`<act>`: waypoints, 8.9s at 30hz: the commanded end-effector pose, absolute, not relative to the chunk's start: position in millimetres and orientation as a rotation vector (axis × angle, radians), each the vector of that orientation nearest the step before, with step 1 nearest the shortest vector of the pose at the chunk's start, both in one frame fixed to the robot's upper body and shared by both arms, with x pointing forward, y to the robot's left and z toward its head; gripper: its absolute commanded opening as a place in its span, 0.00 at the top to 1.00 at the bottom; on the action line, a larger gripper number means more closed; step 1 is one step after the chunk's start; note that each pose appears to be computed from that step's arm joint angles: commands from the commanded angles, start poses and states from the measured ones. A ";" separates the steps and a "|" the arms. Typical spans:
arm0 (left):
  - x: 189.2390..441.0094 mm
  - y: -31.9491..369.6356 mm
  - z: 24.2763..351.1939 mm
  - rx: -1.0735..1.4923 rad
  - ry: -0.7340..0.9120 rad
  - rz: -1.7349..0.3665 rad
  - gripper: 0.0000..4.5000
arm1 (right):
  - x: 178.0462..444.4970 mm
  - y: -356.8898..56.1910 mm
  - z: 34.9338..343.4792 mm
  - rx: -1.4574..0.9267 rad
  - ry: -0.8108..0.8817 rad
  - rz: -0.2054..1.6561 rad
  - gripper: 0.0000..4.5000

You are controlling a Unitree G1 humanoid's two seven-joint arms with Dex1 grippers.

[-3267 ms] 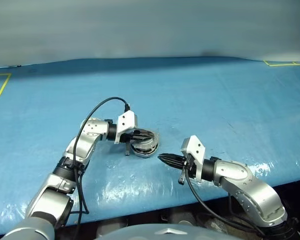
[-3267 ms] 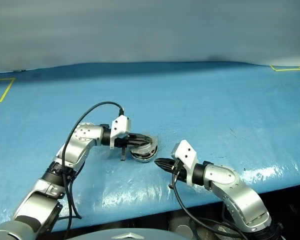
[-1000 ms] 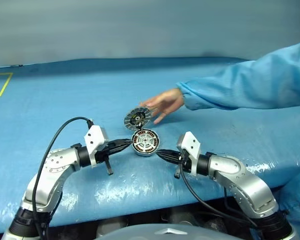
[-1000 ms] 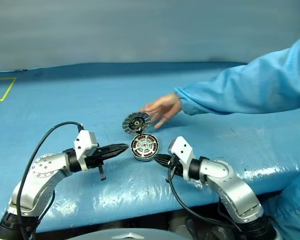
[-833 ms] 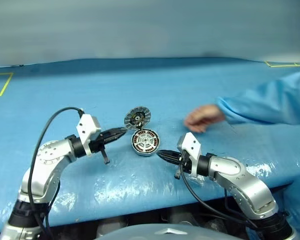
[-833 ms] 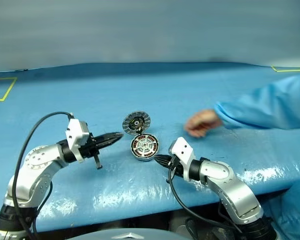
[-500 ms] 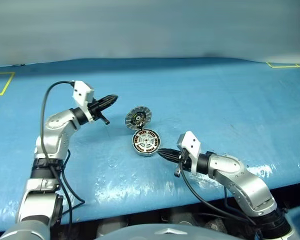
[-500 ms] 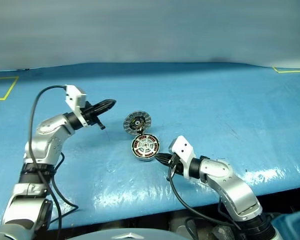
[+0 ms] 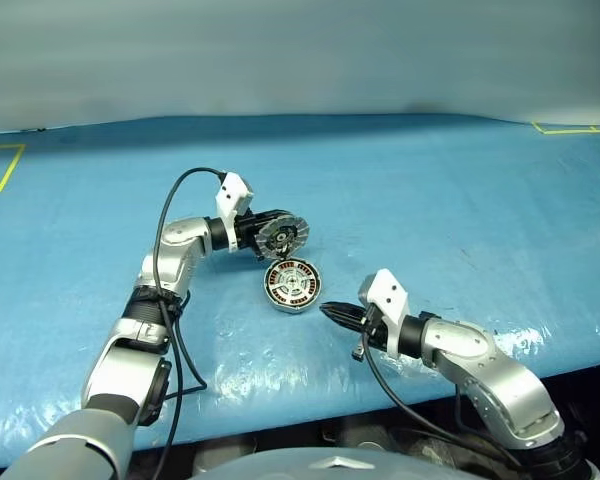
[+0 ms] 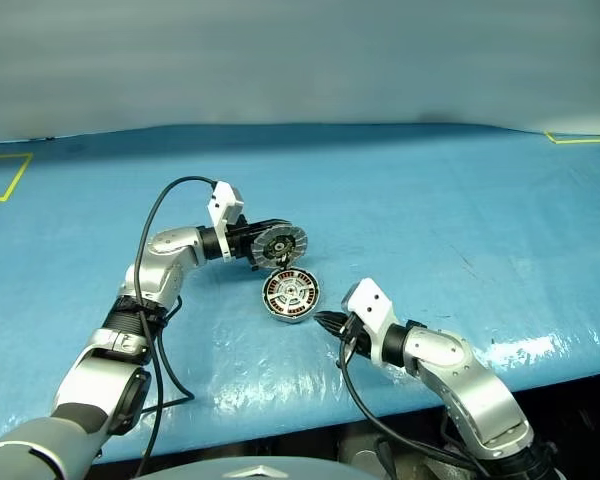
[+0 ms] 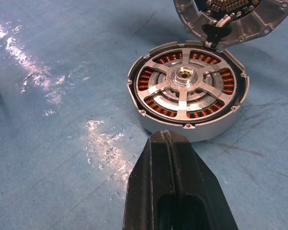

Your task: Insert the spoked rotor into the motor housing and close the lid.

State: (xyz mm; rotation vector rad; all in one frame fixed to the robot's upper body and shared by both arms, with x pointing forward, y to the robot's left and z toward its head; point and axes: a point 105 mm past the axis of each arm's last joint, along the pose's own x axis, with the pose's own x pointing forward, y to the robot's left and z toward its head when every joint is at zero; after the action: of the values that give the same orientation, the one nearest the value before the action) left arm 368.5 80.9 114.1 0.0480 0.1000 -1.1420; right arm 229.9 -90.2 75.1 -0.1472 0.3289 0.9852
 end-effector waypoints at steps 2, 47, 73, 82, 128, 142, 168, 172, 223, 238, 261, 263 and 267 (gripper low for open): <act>360.8 73.8 125.4 0.167 0.057 -1.225 0.99 | 229.7 -89.4 88.8 -0.136 0.269 0.962 0.99; 245.1 111.2 103.0 0.221 0.078 -1.132 1.00 | 265.8 -72.0 107.1 -0.119 0.143 0.996 0.27; 228.6 118.3 82.9 0.188 0.139 -1.115 1.00 | 285.3 -41.6 67.6 -0.293 0.230 1.105 0.29; 232.2 121.2 78.1 0.202 0.161 -1.104 1.00 | 292.2 -25.0 92.6 -0.173 0.151 1.110 0.33; 233.6 116.6 79.0 0.193 0.159 -1.108 1.00 | 299.0 -52.4 30.8 -0.290 0.363 1.047 0.33; 235.7 116.5 78.8 0.195 0.158 -1.095 1.00 | 291.7 -55.5 10.0 -0.115 0.503 0.978 0.33; 238.8 109.8 78.6 0.195 0.149 -1.098 1.00 | 281.4 -59.7 49.0 0.060 0.338 0.981 0.33; 238.5 110.0 77.4 0.196 0.154 -1.099 1.00 | 281.5 -55.1 65.6 0.037 0.277 1.004 0.33; 242.8 99.8 73.5 0.190 0.141 -1.108 1.00 | 292.8 -54.7 99.1 -0.001 0.138 0.893 0.33; 244.3 97.8 71.7 0.188 0.144 -1.112 1.00 | 296.0 -59.9 67.0 -0.106 0.254 0.892 0.33; 245.5 97.4 71.5 0.188 0.135 -1.099 1.00 | 294.3 -62.5 -7.9 -0.265 0.508 0.737 0.33; 245.6 97.3 71.4 0.191 0.133 -1.098 1.00 | 287.0 -60.5 -13.2 -0.287 0.531 0.776 0.33; 246.5 97.7 71.9 0.192 0.130 -1.095 1.00 | 287.0 -73.1 -25.2 -0.328 0.588 0.724 0.33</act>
State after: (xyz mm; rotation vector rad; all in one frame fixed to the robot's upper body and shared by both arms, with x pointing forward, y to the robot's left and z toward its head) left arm 244.3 99.1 66.9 0.1854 0.1642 -1.0981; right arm 303.3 -37.0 47.2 -0.2428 0.2665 0.8222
